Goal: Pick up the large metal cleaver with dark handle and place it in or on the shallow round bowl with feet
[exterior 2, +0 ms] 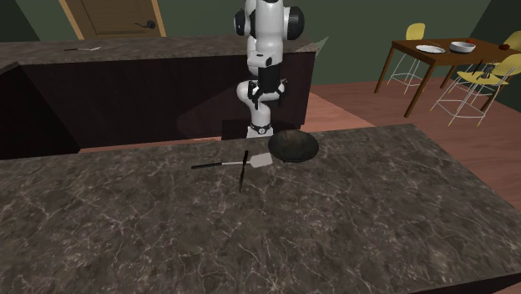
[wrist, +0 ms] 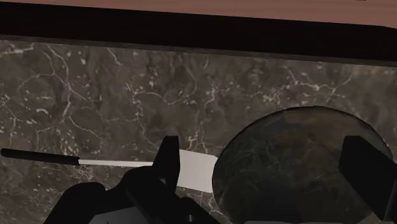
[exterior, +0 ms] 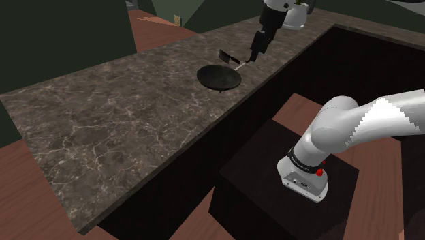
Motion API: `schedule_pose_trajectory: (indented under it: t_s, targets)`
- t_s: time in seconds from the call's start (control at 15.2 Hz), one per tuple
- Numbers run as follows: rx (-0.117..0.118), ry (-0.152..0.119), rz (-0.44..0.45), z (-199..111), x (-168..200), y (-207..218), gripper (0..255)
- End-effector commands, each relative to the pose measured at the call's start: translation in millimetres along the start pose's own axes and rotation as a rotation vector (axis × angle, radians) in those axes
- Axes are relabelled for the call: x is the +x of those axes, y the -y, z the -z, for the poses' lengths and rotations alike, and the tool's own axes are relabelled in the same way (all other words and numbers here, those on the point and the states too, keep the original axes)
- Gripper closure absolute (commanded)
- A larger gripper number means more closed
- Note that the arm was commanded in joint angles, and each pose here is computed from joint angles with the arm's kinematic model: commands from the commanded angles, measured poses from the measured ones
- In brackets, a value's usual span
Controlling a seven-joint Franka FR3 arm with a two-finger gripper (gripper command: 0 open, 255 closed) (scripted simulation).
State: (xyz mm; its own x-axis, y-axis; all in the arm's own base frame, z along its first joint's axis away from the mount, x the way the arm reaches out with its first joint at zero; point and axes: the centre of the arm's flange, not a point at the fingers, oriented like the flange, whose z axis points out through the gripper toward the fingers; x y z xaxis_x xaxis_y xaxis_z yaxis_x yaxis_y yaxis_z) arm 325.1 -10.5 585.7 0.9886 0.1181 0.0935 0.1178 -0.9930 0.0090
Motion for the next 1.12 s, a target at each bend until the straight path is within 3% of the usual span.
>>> schedule_pose_trajectory:
  t_s: [0.0, 1.06]
  targets:
    - [0.0, 0.0, 0.0, 0.0, 0.0, 0.0, 0]
    - [0.012, 0.074, -0.245, -95.1, 162.1, -115.7, 0]
